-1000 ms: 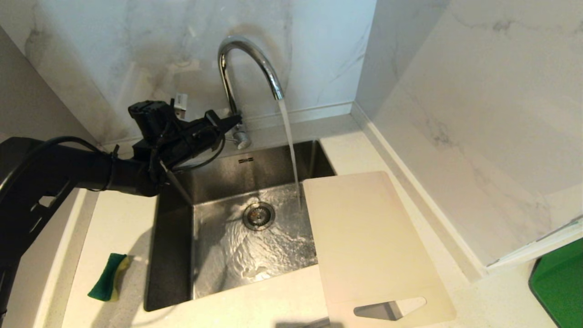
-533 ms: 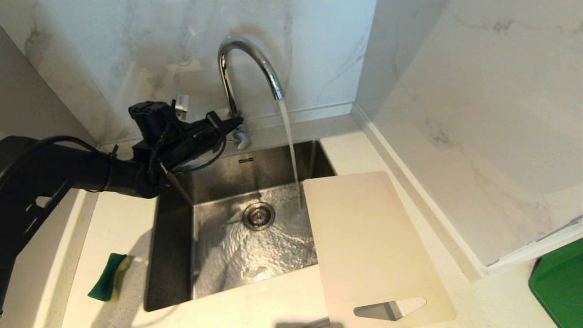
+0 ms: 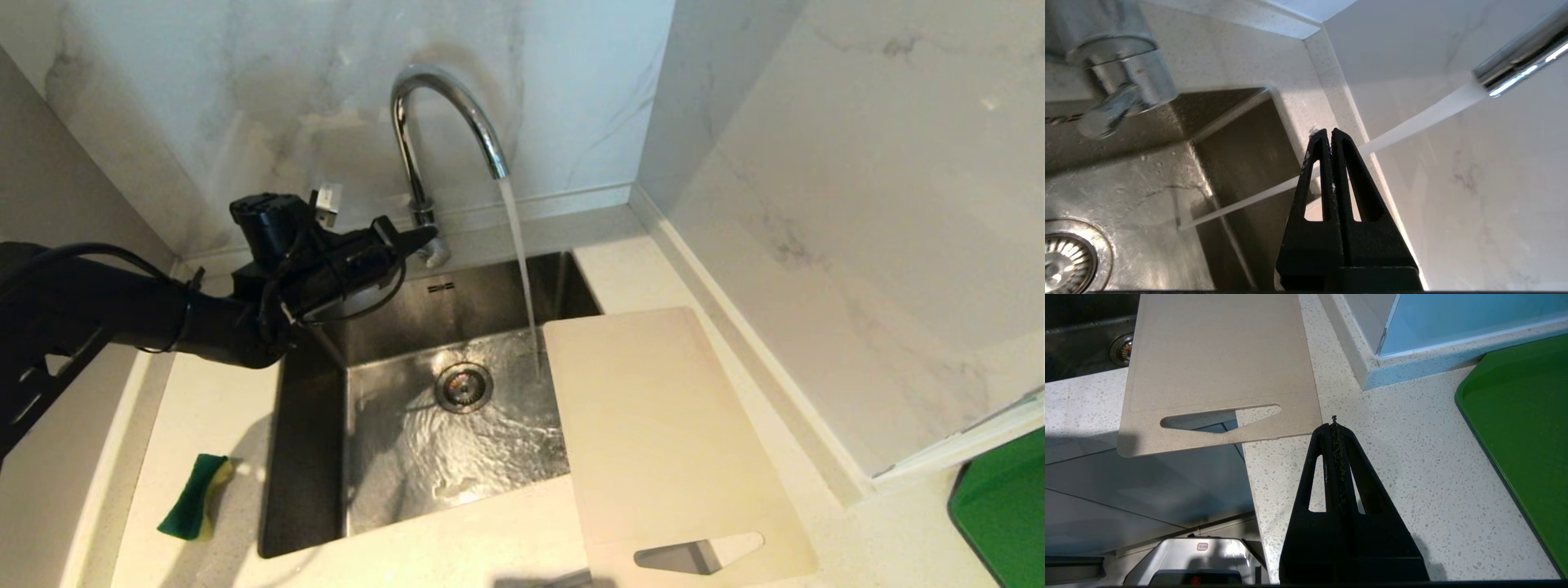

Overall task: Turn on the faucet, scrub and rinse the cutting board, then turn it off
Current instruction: Turn off the tap

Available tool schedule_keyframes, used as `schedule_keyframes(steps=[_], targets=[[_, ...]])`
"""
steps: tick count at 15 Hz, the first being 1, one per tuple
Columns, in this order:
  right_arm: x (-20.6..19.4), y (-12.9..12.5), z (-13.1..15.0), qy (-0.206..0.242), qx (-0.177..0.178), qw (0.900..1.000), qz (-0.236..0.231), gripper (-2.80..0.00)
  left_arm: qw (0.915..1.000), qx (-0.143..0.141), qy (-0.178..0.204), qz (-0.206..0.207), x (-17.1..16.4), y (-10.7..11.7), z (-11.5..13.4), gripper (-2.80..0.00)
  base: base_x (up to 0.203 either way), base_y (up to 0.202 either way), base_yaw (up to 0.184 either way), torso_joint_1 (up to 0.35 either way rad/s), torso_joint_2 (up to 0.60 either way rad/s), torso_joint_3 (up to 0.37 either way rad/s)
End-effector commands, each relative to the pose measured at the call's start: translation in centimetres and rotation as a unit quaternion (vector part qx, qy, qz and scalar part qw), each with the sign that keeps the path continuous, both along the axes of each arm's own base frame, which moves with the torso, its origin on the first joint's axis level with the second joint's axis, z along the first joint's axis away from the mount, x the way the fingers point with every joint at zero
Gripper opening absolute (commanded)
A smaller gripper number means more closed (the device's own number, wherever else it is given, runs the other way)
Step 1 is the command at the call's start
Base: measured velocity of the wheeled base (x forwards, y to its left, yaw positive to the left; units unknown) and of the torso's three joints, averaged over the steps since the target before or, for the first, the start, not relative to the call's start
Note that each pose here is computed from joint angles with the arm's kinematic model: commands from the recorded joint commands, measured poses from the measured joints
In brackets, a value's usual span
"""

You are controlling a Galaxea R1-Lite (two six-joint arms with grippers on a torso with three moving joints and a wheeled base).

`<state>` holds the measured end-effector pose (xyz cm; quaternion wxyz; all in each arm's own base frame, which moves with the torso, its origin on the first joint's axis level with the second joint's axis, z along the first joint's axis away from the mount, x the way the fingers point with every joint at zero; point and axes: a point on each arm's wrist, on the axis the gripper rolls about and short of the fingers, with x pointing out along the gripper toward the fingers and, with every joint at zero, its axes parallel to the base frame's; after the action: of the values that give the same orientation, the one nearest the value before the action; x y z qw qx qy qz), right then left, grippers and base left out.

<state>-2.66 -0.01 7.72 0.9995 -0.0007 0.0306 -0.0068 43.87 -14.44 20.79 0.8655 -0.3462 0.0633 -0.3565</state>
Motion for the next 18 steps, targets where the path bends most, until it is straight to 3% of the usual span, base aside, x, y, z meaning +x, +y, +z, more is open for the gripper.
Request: schedule_keyframes(steps=[1, 7, 18], targets=[[0.0, 0.0, 0.0, 0.0, 0.0, 1.0, 0.0, -2.8, 1.0, 0.001, 0.01, -0.001, 0.4, -0.1, -1.0, -2.8, 0.0, 0.0, 0.0, 0.0, 0.0, 0.0], [0.0, 0.0, 0.0, 0.0, 0.0, 1.0, 0.0, -2.8, 0.9997, 0.01, 0.024, 0.003, 2.0, -0.3, -3.4, -2.8, 0.0, 0.0, 0.0, 0.0, 0.0, 0.0], [0.0, 0.0, 0.0, 0.0, 0.0, 1.0, 0.0, -2.8, 0.9996, -0.002, 0.0, 0.028, 4.2, 1.0, -3.7, -2.8, 0.0, 0.0, 0.0, 0.0, 0.0, 0.0]])
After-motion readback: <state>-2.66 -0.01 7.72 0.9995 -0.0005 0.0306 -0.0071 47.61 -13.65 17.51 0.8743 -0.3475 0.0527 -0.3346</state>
